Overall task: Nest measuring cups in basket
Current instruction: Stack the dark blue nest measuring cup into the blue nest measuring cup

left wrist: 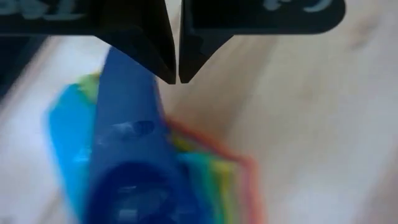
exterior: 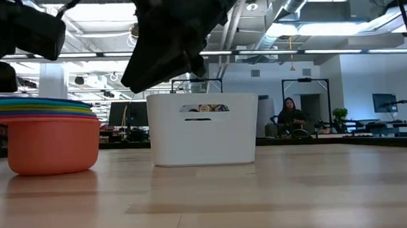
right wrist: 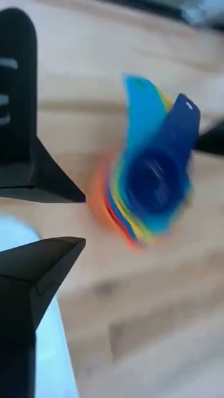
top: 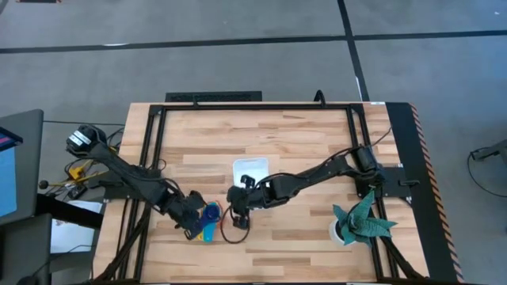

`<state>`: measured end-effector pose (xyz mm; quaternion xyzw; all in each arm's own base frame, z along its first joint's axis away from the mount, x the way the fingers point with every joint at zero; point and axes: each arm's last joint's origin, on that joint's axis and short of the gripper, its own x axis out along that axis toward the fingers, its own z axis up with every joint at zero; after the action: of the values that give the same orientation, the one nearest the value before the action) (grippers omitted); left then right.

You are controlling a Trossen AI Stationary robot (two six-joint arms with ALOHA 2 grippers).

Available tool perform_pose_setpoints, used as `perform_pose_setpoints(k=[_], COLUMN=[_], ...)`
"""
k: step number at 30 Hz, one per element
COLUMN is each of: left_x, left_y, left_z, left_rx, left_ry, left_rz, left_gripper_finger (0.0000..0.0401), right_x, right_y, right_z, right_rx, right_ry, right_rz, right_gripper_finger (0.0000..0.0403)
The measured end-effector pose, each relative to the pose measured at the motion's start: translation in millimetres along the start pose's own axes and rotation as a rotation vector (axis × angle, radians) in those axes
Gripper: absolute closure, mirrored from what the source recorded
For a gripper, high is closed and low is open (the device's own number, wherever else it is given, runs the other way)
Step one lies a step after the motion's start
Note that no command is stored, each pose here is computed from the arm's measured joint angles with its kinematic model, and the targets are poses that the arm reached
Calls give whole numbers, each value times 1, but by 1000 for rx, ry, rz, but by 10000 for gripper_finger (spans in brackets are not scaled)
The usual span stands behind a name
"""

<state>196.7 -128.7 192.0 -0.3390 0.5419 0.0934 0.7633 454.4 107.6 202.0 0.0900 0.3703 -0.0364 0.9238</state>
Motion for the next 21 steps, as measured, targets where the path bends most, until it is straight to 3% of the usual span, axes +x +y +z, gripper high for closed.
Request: perform_pose_setpoints(k=[7, 14, 17, 21], left_x=[13, 13, 14, 14], left_y=[-18, -18, -15, -10], left_z=[1, -1, -5, -10], left_rx=[16, 20, 28, 45], left_ry=[6, 28, 55, 46], left_rz=[-148, -144, -114, -34], left_gripper_finger=[394, 394, 397, 400], right_x=[8, 10, 17, 29], right_y=[27, 40, 39, 32], right_z=[-21, -19, -14, -23], right_rx=[-123, -122, -57, 95], right_ry=[55, -27, -82, -39], right_rz=[85, 131, 148, 119], right_gripper_finger=[282, 282, 282, 282])
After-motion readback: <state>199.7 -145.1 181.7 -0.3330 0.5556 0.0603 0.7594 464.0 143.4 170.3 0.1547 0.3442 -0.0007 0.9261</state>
